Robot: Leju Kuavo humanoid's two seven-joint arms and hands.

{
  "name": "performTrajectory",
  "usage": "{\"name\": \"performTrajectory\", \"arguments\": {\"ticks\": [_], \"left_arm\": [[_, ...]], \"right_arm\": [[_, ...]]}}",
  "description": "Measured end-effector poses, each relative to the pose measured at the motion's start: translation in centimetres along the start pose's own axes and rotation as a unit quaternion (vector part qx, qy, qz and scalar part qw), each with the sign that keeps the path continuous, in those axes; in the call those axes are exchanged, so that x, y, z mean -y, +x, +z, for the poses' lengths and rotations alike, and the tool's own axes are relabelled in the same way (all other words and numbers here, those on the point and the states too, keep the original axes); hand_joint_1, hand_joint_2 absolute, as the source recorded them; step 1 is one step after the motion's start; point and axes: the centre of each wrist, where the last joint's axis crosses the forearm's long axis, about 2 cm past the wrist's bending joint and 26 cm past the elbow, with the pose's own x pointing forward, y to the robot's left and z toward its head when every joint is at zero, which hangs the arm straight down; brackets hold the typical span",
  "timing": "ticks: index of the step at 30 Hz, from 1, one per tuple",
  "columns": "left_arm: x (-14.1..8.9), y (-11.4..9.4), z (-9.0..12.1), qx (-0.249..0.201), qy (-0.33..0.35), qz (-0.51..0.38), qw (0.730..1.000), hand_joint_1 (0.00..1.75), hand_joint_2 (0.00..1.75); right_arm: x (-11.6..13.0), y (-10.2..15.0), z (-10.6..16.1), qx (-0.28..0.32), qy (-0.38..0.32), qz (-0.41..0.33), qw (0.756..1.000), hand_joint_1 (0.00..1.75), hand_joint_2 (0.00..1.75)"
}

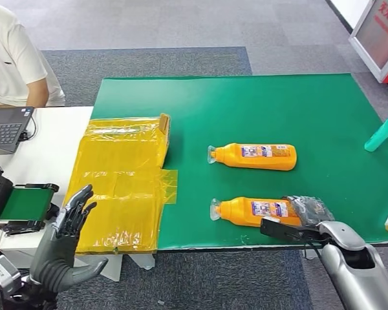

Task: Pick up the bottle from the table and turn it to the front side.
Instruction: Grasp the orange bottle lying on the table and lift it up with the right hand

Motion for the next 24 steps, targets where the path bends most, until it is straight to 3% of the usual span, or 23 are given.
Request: {"name": "performTrajectory", "arguments": {"ticks": [6, 11, 15, 19, 24], "left_arm": [[-0.1, -0.1, 0.2, 0.002, 0.0, 0.02, 1.0, 0.0, 1.75], [-1.0, -1.5, 0.8, 0.026, 0.033, 0.176, 0.984, 0.0, 1.75], [-2.2, -2.7, 1.4, -0.011, 0.048, 0.145, 0.988, 0.0, 1.75], [-2.7, -3.2, 0.6, -0.019, 0.058, 0.14, 0.988, 0.0, 1.75], [-2.6, -3.4, -1.9, -0.006, 0.059, 0.164, 0.985, 0.0, 1.75]], "right_arm": [[-1.9, 0.7, 2.5, 0.074, 0.002, -0.151, 0.986, 1.75, 1.75], [-4.5, 1.6, 4.3, 0.142, 0.01, -0.283, 0.949, 1.75, 1.75], [-6.5, 3.1, 5.8, 0.171, 0.017, -0.352, 0.92, 1.75, 1.75], [-6.3, 4.9, 6.1, 0.217, -0.002, -0.401, 0.89, 1.75, 1.75], [-4.8, 9.1, 5.3, 0.28, -0.035, -0.455, 0.845, 1.75, 1.75]]}}
